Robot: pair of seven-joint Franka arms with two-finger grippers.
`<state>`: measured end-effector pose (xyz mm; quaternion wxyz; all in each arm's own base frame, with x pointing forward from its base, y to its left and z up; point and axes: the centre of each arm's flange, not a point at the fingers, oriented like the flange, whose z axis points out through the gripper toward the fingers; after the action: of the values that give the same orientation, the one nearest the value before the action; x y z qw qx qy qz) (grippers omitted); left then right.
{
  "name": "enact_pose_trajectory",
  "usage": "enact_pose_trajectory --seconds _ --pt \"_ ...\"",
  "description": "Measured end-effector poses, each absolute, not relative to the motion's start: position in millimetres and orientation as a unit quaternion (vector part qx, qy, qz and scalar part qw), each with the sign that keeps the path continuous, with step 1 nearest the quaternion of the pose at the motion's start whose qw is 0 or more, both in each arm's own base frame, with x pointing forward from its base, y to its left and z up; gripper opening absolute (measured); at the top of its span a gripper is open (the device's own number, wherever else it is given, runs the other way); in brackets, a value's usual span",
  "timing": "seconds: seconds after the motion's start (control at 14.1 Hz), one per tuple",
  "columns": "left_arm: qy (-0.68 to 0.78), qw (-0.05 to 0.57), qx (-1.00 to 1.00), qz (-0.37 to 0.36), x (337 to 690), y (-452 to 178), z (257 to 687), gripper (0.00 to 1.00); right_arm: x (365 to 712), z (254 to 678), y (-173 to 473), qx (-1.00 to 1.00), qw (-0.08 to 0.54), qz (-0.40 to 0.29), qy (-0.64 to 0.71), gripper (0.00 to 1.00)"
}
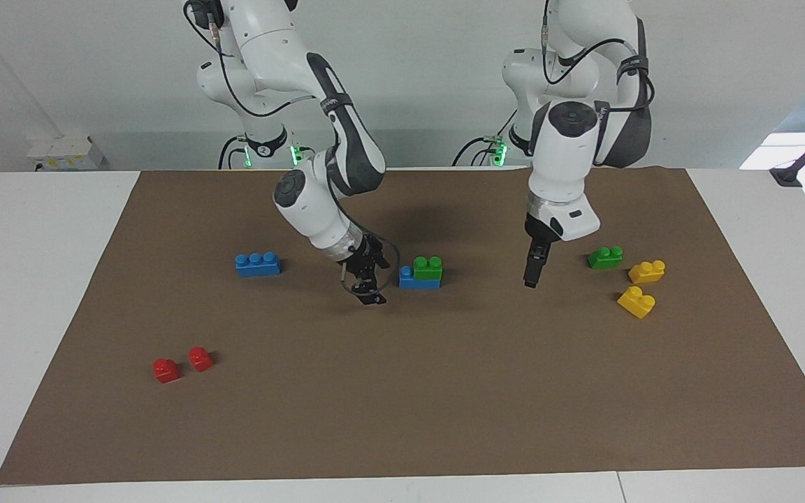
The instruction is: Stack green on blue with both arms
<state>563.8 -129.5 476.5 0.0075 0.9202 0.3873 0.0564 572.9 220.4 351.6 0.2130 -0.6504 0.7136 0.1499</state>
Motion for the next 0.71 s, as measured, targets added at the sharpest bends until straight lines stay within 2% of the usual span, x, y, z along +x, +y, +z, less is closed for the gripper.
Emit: enact_pose_trajectory --seconds 0.28,0.71 --pt "0.247 -0.002 0.969 0.022 564.7 -42.6 532.8 1.0 587.1 401.5 137.5 -0.742 0.246 0.115 0.612 1.0" --pt "0.135 -0.011 0.991 -0.02 540.8 -14.9 588.3 1.0 595.0 480.8 51.0 -0.921 0.146 0.026 0.361 1.0"
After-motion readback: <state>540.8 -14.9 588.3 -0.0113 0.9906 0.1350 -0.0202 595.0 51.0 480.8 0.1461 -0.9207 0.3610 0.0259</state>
